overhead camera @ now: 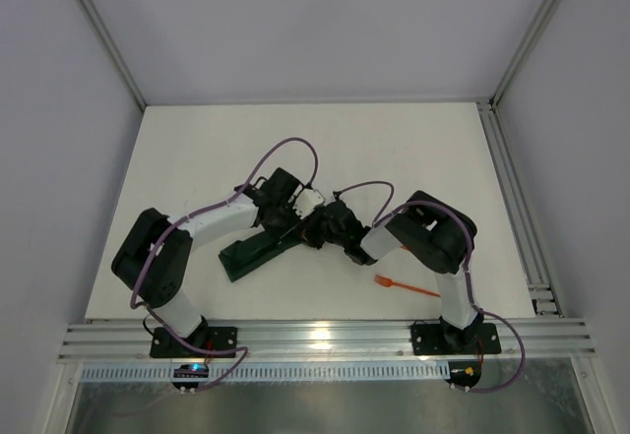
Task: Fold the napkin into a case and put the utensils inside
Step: Stuff the top corner of the smaller-rectangle-folded napkin into the folded napkin.
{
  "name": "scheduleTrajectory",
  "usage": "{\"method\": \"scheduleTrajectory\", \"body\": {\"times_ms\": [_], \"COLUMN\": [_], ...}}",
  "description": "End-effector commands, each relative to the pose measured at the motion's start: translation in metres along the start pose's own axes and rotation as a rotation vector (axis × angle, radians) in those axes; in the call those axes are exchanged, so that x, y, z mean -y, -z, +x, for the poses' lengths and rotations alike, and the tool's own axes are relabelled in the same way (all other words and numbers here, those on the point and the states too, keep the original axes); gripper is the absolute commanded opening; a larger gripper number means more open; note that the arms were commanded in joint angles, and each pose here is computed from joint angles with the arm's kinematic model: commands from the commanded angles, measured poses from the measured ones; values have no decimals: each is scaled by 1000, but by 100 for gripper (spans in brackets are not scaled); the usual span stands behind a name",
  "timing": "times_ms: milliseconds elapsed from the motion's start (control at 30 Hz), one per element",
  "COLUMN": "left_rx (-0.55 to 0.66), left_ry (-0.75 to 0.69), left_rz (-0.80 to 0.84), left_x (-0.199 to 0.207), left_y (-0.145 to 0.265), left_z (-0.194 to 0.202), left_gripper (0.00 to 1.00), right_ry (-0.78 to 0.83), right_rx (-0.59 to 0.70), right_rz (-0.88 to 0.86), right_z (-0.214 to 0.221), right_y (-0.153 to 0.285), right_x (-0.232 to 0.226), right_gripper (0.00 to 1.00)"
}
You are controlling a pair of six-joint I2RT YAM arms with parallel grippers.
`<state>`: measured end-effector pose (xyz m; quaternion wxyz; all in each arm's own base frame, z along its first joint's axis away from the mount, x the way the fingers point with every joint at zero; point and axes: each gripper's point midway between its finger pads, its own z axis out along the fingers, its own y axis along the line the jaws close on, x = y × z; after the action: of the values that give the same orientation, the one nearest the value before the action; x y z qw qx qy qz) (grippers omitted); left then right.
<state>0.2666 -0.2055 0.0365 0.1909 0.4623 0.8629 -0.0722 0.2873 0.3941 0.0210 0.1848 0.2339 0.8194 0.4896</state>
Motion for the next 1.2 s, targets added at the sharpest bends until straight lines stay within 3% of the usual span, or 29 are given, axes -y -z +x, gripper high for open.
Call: {"method": "scheduleTrajectory", "body": {"times_ms": [0, 200, 600, 900, 1167], "left_rx": [73, 200, 239, 176, 126], "left_ry": [-18, -70, -179, -196, -195], "left_rz": [0, -38, 23, 81, 83], "left_x": [1, -4, 10, 19, 15], "left_y": [8, 39, 43, 24, -7], "left_z": [-13, -35, -30, -10, -4], "left_gripper": [0, 0, 0, 0, 0], "right_ry": [8, 36, 87, 21, 39], "right_rx": [24, 9, -23, 43, 25], "right_rz": [52, -35, -113, -43, 5], "right_z": [-5, -4, -1, -27, -25], "right_y": [0, 4, 0, -8, -5], "right_x": [18, -11, -44, -16, 4], "right_gripper": [13, 14, 17, 20, 22]}}
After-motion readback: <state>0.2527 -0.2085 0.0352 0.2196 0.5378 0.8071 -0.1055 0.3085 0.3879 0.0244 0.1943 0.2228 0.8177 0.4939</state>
